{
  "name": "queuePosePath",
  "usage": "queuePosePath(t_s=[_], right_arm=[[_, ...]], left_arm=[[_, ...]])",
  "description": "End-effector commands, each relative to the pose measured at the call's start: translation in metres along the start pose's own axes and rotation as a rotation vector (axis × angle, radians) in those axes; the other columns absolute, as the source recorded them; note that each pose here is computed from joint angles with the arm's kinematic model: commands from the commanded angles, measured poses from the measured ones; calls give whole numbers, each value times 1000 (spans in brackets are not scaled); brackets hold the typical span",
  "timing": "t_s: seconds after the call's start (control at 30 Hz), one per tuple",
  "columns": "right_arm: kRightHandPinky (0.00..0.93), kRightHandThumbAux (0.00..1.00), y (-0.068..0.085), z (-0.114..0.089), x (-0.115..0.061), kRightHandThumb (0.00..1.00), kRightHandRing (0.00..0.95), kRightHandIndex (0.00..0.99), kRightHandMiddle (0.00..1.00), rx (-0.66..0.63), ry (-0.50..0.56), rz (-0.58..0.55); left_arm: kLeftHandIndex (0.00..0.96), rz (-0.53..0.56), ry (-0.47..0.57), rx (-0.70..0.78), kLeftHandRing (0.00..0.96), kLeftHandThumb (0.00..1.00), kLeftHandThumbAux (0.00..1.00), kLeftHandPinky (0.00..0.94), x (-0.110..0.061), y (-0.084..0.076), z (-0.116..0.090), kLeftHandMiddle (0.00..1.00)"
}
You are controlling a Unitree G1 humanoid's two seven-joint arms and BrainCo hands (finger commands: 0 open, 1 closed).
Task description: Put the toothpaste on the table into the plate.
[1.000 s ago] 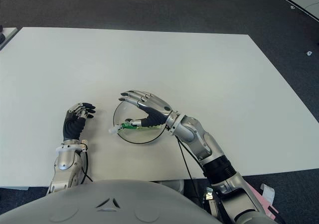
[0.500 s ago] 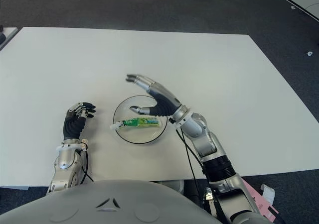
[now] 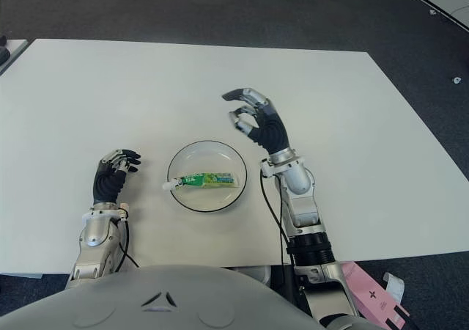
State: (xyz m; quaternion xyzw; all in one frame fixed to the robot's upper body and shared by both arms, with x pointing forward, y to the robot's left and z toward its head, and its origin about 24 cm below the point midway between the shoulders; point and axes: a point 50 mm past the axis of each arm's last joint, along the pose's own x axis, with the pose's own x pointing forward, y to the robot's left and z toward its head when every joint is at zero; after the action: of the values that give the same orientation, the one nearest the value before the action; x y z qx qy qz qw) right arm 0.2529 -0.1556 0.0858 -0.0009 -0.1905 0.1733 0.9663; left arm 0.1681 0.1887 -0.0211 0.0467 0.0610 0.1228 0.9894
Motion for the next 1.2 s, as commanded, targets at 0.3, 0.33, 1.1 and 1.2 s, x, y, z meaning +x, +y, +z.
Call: queuePosePath(t_s=[0.3, 0.33, 1.1, 1.2], right_arm=[[654, 723, -3, -22, -17, 705, 648, 434, 650, 167, 118, -216], [663, 723, -4, -24, -18, 705, 662, 435, 665, 172, 131, -229], [764, 723, -21, -49, -43, 702, 745, 438, 754, 199, 282, -371], [764, 723, -22, -53, -46, 700, 758, 438, 766, 174, 300, -373]], left_arm=[[438, -9, 62, 13, 492, 839, 676, 490, 0, 3, -8, 459], [439, -9, 62, 14, 492, 839, 676, 489, 0, 3, -8, 458], [420, -26, 60, 17, 496, 836, 678, 487, 3, 4, -7, 466], [417, -27, 58, 16, 498, 836, 679, 490, 4, 4, -7, 467]])
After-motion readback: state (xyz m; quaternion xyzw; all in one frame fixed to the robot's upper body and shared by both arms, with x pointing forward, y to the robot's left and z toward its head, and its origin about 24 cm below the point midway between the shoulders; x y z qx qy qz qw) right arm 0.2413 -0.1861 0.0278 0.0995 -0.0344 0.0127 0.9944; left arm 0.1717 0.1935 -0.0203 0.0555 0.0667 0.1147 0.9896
